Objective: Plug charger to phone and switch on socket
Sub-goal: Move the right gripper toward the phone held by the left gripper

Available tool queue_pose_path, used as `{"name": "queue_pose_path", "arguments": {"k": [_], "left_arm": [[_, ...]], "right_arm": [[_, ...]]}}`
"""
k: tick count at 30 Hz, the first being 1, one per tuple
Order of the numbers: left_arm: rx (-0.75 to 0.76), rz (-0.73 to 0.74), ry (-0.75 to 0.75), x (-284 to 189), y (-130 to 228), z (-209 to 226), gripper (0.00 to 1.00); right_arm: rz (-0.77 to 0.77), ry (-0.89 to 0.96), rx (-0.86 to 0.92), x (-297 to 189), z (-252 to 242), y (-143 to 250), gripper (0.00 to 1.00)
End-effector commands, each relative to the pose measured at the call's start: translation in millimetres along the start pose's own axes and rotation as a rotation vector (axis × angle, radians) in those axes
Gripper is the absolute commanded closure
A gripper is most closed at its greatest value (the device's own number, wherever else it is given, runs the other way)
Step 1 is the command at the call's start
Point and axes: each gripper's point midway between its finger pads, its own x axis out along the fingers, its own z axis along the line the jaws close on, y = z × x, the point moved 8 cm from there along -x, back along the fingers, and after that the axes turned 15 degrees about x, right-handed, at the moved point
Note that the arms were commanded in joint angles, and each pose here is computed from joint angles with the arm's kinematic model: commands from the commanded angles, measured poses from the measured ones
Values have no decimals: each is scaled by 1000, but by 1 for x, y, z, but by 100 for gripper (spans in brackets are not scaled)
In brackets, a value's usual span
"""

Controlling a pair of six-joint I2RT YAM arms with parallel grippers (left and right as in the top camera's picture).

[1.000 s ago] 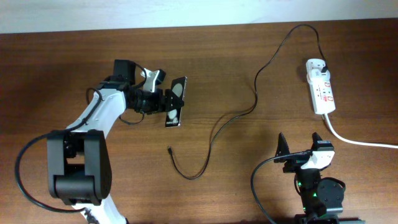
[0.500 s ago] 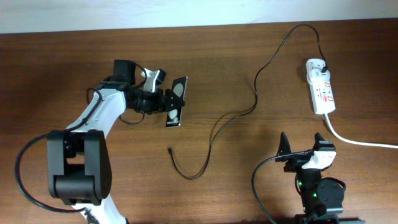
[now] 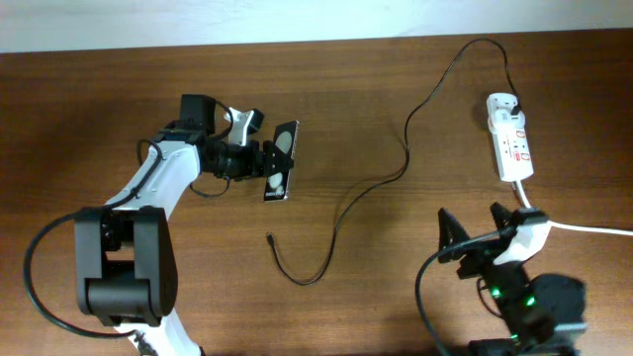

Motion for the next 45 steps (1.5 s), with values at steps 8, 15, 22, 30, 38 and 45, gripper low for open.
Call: {"name": "queue_pose_path", "arguments": {"k": [8,15,22,30,38,45], "left_arm": [[51,-35,34,-9,-6,-11,29],[51,-36,34,-9,-6,-11,29],[51,-35,34,-9,-6,-11,29],[51,-36,34,-9,-6,-11,28],[41,-36,34,-9,-6,-11,28],[28,-43,63,-9,-7,-14,28]], "right_arm": [[557,-143,191,45,76,-86,1],[926,-115,342,120,58,-26,9],[1141,-106,333,190,70,58,11],[1157,-188,272,240,113,142,11],[1082,-159,263,256,133,172,35],[1056,-185,274,259,138,169,63]]}}
